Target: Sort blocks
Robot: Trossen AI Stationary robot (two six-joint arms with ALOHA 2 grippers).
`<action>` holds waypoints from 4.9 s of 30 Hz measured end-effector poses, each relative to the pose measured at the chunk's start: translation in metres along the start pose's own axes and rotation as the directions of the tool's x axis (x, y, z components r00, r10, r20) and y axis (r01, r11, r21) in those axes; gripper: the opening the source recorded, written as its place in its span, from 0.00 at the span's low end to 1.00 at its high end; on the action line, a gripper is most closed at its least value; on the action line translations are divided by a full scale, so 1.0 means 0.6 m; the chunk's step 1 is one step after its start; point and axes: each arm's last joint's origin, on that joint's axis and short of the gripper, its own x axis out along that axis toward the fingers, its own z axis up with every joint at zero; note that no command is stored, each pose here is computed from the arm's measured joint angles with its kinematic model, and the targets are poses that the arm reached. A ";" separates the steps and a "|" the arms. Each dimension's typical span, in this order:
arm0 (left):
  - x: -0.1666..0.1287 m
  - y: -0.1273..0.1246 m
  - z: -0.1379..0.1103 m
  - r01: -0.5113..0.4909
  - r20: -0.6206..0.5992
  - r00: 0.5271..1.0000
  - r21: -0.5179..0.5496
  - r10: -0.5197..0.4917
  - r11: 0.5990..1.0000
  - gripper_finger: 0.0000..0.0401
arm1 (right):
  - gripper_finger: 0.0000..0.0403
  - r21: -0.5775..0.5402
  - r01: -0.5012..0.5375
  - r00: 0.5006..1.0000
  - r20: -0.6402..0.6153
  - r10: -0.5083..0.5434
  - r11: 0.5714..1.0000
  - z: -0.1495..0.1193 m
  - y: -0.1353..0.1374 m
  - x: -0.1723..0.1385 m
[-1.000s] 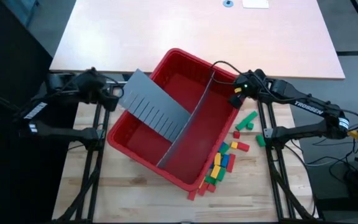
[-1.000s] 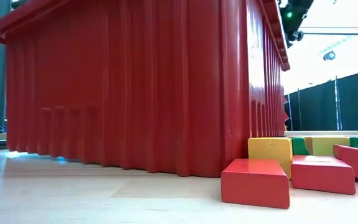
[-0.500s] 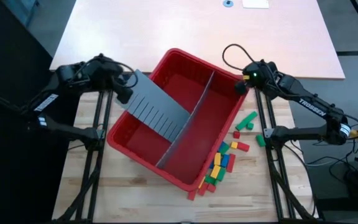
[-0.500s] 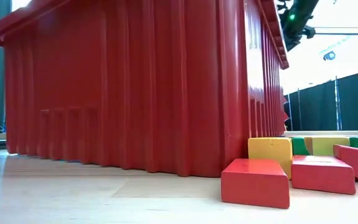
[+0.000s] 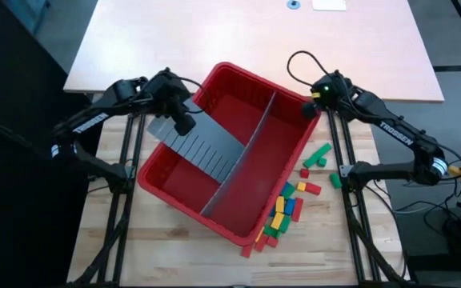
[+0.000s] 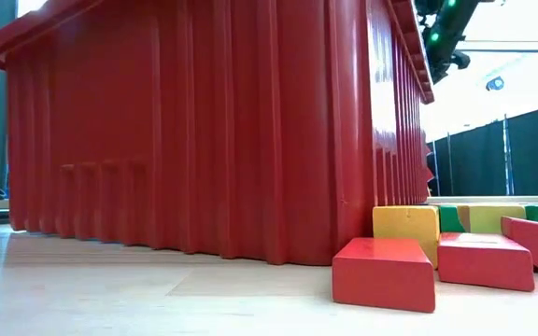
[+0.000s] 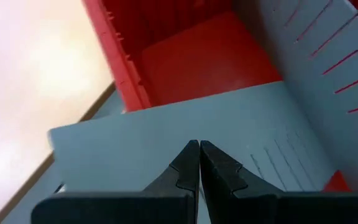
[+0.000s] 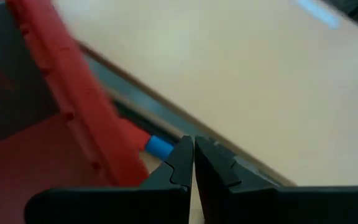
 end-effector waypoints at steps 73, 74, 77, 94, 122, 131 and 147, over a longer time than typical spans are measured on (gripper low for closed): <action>0.067 0.127 0.008 -0.175 -0.113 0.981 -0.136 0.160 0.975 0.00 | 0.00 0.093 -0.464 0.877 -0.087 0.472 0.881 0.001 0.039 -0.059; 0.073 0.130 0.008 -0.166 -0.122 0.981 -0.143 0.149 0.976 0.00 | 0.00 0.094 -0.467 0.875 -0.093 0.475 0.879 -0.001 0.042 -0.058; 0.089 0.137 0.008 -0.156 -0.153 0.979 -0.153 0.133 0.976 0.00 | 0.00 0.092 -0.472 0.871 -0.107 0.480 0.877 -0.006 0.048 -0.056; 0.136 0.145 -0.009 -0.164 -0.355 0.929 -0.144 0.104 0.976 0.00 | 0.00 0.109 -0.494 0.851 -0.140 0.505 0.863 -0.014 0.069 -0.027; 0.120 0.114 -0.022 0.008 -0.413 0.902 -0.275 -0.126 0.962 0.00 | 0.00 0.060 -0.602 0.790 -0.098 0.605 0.796 0.035 0.149 0.102; 0.102 0.114 -0.014 0.019 -0.316 0.942 -0.278 -0.110 0.960 0.00 | 0.00 0.060 -0.599 0.798 -0.032 0.601 0.799 0.070 0.149 0.111; 0.010 0.109 -0.035 0.127 -0.188 0.969 -0.192 -0.163 0.973 0.00 | 0.00 0.043 -0.594 0.803 0.097 0.588 0.803 0.127 0.107 0.062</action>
